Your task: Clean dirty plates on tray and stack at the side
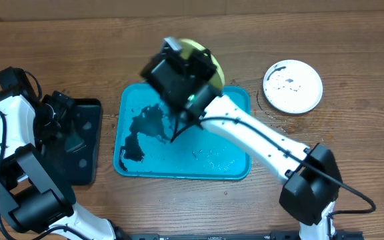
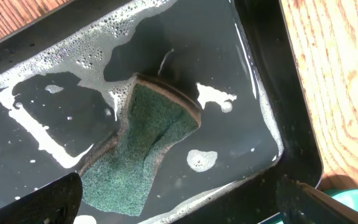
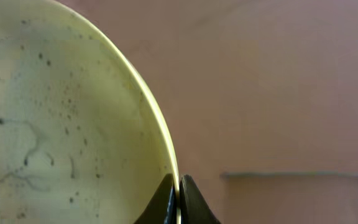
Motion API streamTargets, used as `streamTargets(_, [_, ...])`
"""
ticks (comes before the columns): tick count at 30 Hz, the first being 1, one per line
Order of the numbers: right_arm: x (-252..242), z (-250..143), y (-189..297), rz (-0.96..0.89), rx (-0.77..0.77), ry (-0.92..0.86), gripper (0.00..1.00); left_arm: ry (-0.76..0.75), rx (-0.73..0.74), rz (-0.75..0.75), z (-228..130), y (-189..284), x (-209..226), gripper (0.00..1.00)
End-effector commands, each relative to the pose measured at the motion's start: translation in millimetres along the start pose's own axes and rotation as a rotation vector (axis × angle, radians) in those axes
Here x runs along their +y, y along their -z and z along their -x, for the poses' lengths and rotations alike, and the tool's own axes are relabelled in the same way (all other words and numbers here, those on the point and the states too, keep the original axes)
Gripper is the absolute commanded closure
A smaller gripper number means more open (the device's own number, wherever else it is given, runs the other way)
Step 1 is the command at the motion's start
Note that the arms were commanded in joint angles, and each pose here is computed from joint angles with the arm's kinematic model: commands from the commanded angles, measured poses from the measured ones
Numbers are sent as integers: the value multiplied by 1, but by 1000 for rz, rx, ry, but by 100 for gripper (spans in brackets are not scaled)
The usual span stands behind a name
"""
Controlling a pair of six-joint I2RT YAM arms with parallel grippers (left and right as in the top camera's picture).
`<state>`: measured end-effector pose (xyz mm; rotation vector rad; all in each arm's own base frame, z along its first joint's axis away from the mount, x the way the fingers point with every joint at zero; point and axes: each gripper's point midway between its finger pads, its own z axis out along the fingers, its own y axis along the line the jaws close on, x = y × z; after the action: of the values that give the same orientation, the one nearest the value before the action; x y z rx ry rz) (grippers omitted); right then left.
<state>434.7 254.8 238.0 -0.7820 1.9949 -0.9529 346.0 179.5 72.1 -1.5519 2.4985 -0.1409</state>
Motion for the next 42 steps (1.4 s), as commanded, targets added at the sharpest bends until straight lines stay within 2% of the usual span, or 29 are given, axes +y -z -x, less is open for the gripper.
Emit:
streamTargets(1, [10, -5, 6, 373, 15, -393, 96, -9, -3, -16, 2, 1, -7, 0])
streamTargets(5, [3, -26, 1, 594, 119, -607, 96, -9, -2, -16, 2, 1, -7, 0])
streamTargets(8, [-22, -51, -17, 656, 206, -759, 96, -9, -3, -16, 2, 1, -7, 0])
streamTargets(17, [-99, -178, -106, 517, 542, -1273, 96, -9, -2, -16, 2, 1, -7, 0])
streamTargets(19, [-111, -220, -124, 438, 626, -1390, 96, -9, -3, -16, 2, 1, -7, 0])
streamTargets(23, [-106, -265, -143, 374, 703, -1472, 96, -9, -2, -16, 2, 1, -7, 0])
streamTargets(27, [-80, -289, -158, 353, 737, -1504, 96, -9, -3, -16, 2, 1, -7, 0])
streamTargets(33, [-44, -307, -169, 333, 759, -1560, 96, -9, -2, -16, 2, 1, -7, 0])
streamTargets(38, [-36, -316, -171, 307, 774, -1562, 96, -9, -3, -16, 2, 1, -7, 0])
streamTargets(42, [-36, -317, -170, 299, 778, -1558, 89, -9, -3, -16, 2, 1, -7, 0])
